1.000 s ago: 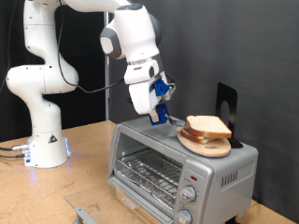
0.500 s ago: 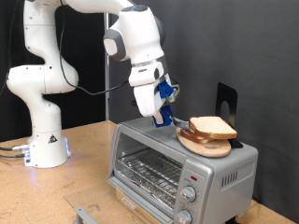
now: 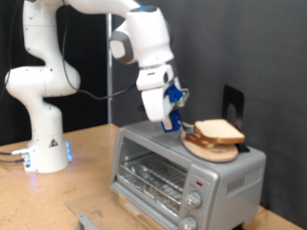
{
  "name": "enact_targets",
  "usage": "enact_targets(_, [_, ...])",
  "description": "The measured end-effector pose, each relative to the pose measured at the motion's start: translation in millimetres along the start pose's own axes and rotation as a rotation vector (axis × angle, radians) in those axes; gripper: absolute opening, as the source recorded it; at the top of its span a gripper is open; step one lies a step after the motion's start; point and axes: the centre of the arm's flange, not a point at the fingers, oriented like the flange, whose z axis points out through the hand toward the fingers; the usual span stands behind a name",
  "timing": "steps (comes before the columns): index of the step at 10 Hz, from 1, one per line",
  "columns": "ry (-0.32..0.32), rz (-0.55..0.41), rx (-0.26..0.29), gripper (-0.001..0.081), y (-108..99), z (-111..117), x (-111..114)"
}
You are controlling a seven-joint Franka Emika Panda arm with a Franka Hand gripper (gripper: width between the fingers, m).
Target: Make a piece of toast with the oven
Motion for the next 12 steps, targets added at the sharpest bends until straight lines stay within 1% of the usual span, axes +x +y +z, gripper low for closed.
enact_targets(2, [0.001,0.0,0.0,0.0395,-1.5,2.3,2.7])
enact_targets(3, [0.011,-0.001,0.002,0.0395,-2.1,2.1,3.7])
enact_targets(8, [0.141,-0.001,0.026,0.0395,-2.8,-0.6,6.0])
enact_targets(10, [0.182,-0.003,0.046,0.0395,-1.9,-4.4,-0.9])
enact_targets(12, [0.199,-0.005,0.068,0.0395,-0.4,-11.1,-13.1])
